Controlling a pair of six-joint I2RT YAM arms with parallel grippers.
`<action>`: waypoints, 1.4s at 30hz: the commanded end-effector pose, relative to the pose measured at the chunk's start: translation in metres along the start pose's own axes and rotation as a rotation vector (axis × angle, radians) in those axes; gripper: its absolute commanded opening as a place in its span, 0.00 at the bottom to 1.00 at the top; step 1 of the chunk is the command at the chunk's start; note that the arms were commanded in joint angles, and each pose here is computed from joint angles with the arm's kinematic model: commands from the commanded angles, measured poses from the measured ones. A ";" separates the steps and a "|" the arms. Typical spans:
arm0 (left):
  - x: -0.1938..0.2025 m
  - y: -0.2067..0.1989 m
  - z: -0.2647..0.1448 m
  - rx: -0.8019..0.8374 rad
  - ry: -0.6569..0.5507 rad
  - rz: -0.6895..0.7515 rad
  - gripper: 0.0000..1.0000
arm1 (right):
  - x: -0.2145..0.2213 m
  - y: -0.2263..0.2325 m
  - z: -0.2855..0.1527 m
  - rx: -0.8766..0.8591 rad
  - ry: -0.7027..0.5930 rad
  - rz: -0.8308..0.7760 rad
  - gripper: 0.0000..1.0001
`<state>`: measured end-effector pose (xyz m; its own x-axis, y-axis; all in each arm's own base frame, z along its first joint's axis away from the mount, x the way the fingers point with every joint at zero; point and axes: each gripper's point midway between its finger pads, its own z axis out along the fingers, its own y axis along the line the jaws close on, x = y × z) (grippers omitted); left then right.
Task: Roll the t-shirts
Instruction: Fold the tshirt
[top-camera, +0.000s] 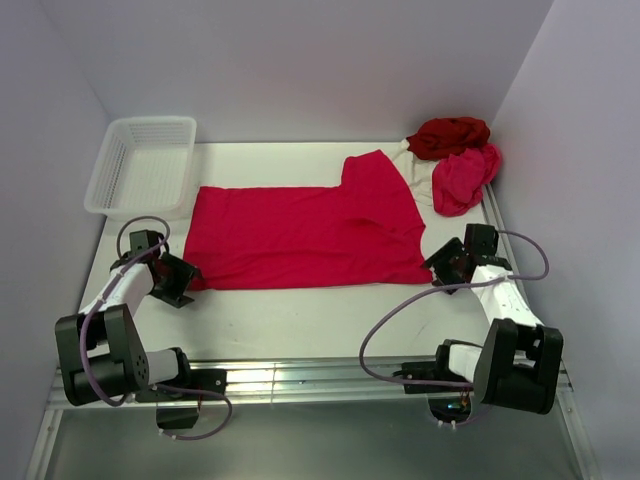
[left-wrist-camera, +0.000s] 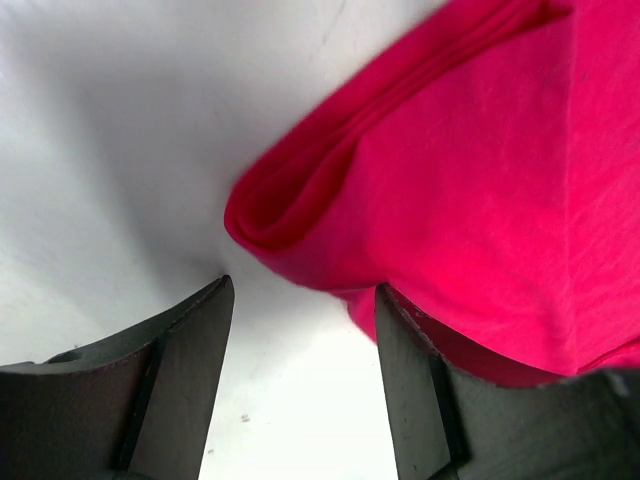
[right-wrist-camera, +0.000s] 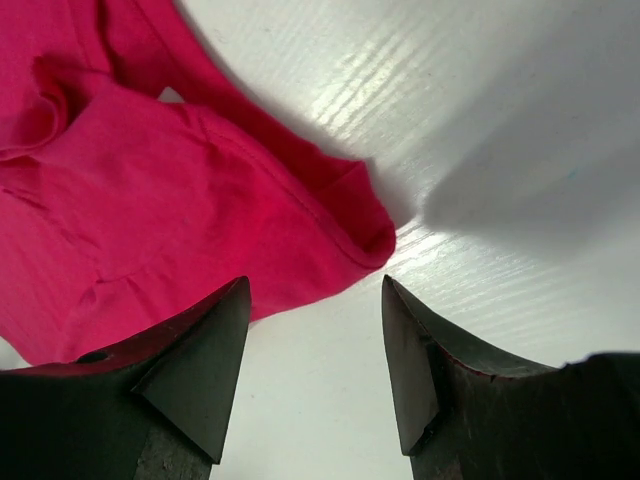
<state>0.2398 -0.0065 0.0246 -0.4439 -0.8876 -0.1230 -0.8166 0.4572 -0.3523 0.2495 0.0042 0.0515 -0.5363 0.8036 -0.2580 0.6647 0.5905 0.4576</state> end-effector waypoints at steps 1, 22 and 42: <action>-0.009 -0.005 0.003 0.029 -0.017 0.018 0.64 | -0.002 -0.007 0.015 0.014 -0.017 0.042 0.62; -0.006 0.021 0.009 -0.053 -0.021 -0.047 0.00 | -0.001 -0.062 0.006 0.311 -0.085 0.145 0.00; -0.001 0.037 -0.045 -0.160 -0.055 -0.125 0.71 | -0.033 0.018 -0.044 0.064 -0.128 0.131 0.47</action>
<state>0.1900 0.0071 0.0337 -0.3215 -0.9417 -0.0995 -0.9202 0.3355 -0.2019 0.2266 -0.0219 0.0782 -0.3796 0.8800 -0.2855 0.8250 0.4616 0.3261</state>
